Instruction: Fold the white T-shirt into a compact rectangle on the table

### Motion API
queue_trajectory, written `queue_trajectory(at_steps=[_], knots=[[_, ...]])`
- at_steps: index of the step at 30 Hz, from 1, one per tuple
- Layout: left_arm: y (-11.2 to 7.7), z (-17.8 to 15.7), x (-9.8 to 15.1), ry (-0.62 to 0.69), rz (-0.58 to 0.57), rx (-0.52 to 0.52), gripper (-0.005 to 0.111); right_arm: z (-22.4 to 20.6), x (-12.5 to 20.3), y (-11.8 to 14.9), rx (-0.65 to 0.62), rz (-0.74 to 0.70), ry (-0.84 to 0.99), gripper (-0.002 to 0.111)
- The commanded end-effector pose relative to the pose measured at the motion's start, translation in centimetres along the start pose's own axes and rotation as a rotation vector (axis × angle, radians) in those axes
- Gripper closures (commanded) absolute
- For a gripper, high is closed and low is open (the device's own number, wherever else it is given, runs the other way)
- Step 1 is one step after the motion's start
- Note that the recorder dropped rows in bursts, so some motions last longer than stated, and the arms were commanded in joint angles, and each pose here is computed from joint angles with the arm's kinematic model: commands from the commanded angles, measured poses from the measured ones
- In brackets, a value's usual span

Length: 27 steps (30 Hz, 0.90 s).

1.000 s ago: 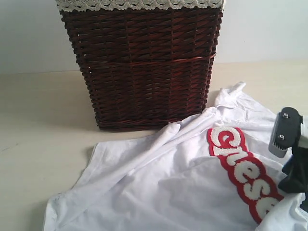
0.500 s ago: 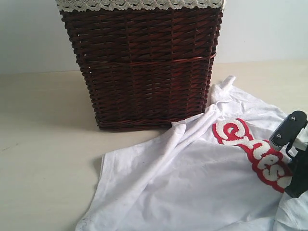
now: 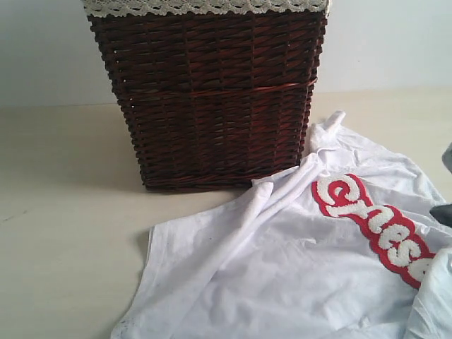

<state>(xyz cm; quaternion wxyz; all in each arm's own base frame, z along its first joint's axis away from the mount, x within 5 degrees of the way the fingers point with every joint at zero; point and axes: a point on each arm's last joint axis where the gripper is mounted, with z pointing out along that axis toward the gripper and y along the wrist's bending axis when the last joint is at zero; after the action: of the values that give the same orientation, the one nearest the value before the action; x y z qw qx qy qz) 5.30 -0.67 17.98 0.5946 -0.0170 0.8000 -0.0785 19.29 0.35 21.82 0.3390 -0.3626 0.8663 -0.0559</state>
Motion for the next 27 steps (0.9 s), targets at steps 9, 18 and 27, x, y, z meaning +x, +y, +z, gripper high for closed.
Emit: queue_trajectory(at_steps=[9, 18, 27], knots=[[0.0, -0.1, -0.1, -0.012, 0.005, 0.006, 0.095, -3.7, 12.4, 0.5, -0.254, -0.018, 0.403, 0.052], [0.0, -0.1, -0.1, -0.012, 0.005, 0.006, 0.095, -1.4, 14.8, 1.2, -0.166, -0.03, 0.405, 0.052], [0.0, -0.1, -0.1, -0.012, 0.005, 0.006, 0.095, -0.4, 14.1, 1.0, -0.157, 0.001, 0.285, 0.06]])
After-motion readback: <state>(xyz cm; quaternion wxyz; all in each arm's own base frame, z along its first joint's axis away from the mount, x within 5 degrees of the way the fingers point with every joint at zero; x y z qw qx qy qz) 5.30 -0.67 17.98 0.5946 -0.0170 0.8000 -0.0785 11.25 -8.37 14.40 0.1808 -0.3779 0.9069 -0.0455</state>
